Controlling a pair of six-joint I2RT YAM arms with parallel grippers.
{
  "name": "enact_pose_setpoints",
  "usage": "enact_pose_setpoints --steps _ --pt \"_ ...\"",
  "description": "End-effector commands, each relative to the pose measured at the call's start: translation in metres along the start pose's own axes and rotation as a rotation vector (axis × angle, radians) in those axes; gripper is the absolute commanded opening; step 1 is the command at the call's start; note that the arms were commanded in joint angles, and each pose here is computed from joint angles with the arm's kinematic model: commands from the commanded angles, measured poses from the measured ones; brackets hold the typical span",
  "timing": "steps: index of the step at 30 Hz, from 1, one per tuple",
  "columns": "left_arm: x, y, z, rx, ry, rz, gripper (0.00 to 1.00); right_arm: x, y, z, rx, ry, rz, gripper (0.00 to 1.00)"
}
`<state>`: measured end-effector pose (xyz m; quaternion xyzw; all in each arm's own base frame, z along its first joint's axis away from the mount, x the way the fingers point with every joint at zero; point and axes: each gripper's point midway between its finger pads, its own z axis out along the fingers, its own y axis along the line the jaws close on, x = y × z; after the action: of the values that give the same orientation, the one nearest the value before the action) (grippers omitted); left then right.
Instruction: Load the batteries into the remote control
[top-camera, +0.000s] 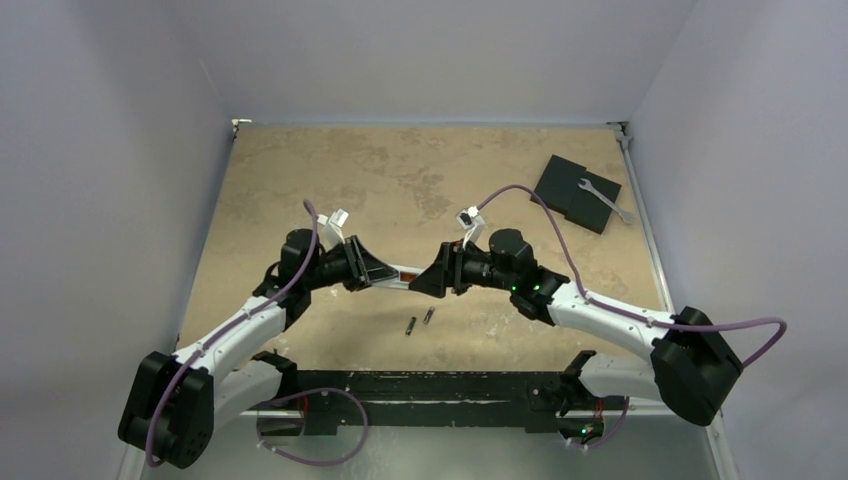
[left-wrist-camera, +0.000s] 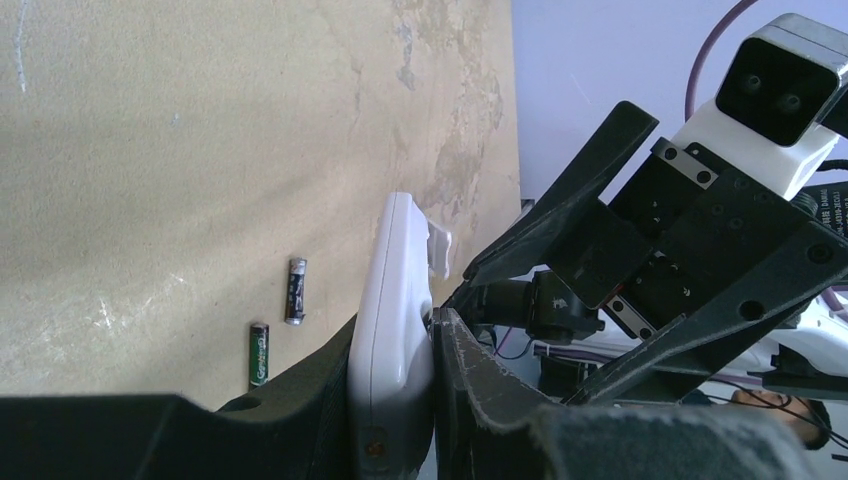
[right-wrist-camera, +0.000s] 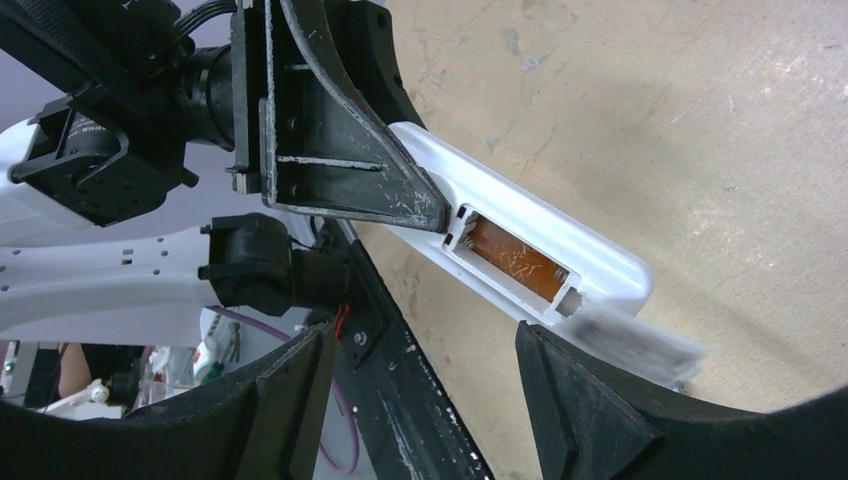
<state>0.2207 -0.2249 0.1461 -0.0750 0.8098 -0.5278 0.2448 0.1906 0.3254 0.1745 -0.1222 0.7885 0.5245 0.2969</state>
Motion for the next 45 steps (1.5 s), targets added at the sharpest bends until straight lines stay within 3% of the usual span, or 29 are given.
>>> enact_pose_setpoints --steps 1,22,28,37,45 --pt "-0.015 -0.016 0.001 0.021 -0.035 0.078 0.0 -0.006 0.005 0.002 -0.024 -0.03 -0.025 0.74" --pt "-0.029 -0.007 -0.005 -0.102 -0.069 0.179 0.0 -0.012 -0.007 -0.009 0.056 -0.031 -0.08 0.75" --pt "-0.023 -0.006 -0.008 -0.124 -0.021 0.188 0.0 -0.016 -0.015 -0.016 0.121 -0.034 -0.125 0.75" --pt "-0.016 -0.005 -0.019 -0.176 0.025 0.214 0.0 -0.014 -0.038 -0.025 0.287 0.062 -0.235 0.69" --pt "-0.011 0.005 -0.031 -0.253 0.028 0.209 0.0 0.02 -0.045 -0.007 0.416 0.179 -0.322 0.63"
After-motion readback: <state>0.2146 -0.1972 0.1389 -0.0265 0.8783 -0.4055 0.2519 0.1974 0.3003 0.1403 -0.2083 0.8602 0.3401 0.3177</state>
